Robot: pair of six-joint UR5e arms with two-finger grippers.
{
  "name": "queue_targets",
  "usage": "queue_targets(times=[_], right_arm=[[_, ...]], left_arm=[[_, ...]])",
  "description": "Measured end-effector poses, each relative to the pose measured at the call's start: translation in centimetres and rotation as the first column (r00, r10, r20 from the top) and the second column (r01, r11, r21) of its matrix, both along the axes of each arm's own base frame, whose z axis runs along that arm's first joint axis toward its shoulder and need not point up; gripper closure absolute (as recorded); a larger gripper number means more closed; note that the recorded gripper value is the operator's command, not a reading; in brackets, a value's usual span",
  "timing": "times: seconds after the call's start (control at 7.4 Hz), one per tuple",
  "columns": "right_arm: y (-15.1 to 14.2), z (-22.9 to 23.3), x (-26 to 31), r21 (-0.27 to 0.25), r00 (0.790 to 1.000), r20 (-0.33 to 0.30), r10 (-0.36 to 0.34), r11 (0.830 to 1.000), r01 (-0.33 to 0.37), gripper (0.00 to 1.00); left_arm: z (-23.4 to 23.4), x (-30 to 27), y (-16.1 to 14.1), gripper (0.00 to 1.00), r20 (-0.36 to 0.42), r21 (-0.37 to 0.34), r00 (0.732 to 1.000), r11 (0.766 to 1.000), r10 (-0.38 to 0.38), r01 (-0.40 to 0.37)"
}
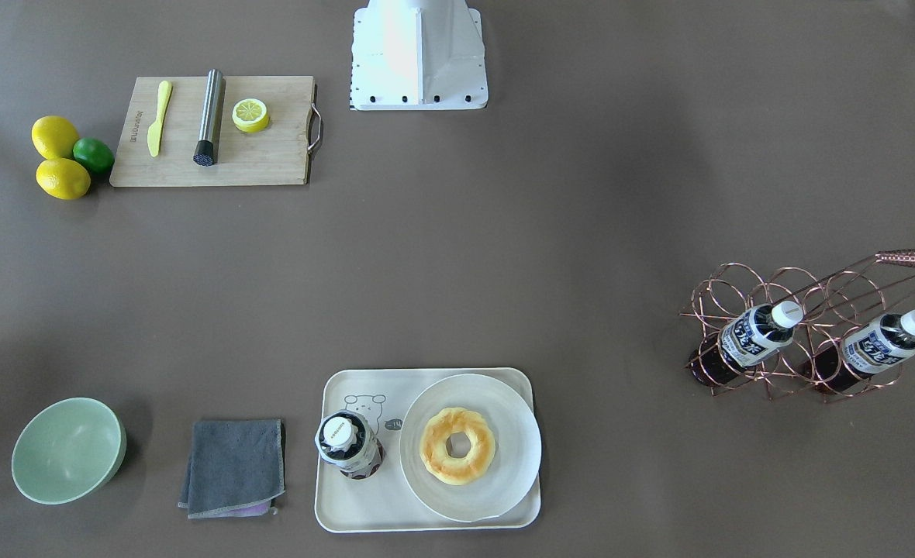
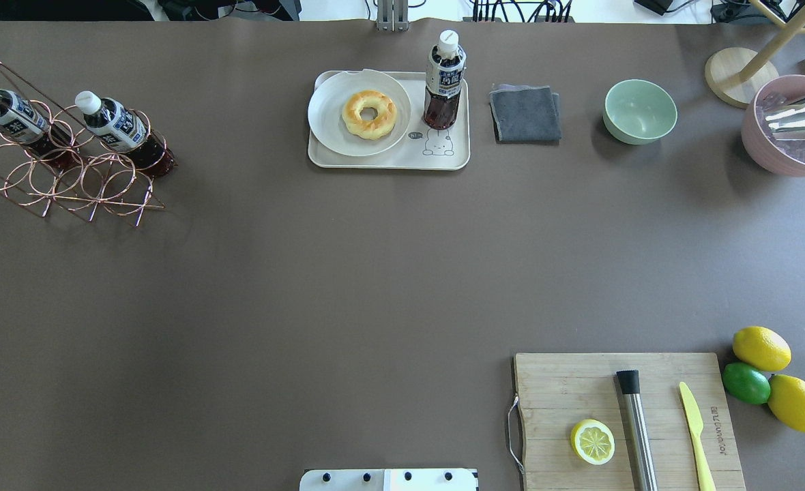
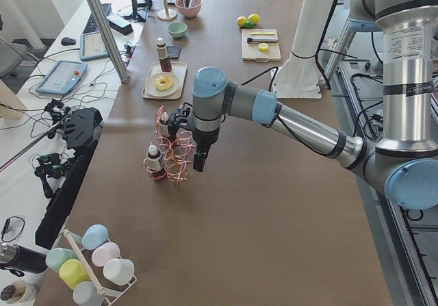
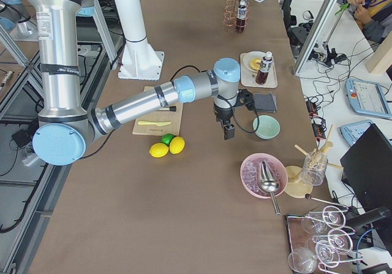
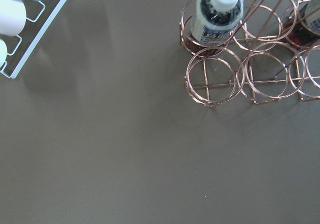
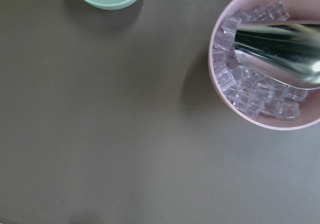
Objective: Place tea on tray
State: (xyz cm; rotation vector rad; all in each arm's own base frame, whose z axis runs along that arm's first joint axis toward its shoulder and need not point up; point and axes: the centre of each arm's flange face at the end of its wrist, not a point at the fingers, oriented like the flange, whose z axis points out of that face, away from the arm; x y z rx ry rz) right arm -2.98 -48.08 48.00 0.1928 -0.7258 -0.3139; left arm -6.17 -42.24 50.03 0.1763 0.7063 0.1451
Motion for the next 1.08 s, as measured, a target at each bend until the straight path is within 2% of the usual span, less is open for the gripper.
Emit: queue_targets(times=[0.27, 0.41, 1.08], right_arm=[[1.8, 3.5, 4.7, 0.02, 1.0, 0.012, -0.02, 1.0, 0.02, 0.0], [2.6, 4.7, 5.6, 0.011, 1.0, 0.019, -0.021, 1.0, 0.021, 0.0], [3.5, 6.1, 6.4, 0.006, 0.999, 0.03, -0.015, 1.0, 0.015, 0.0]], left_arm=[[3.6, -2.7, 0.5, 0.03, 0.014, 0.037, 0.999, 0.998, 0.044, -0.044], [4.4, -3.3, 0.5, 0.03, 0.013, 0.047, 0.998, 0.997, 0.055, -0.056], [5.7, -3.6, 0.5, 0.03, 0.003, 0.035, 0.998, 0.998, 0.06, -0.06]])
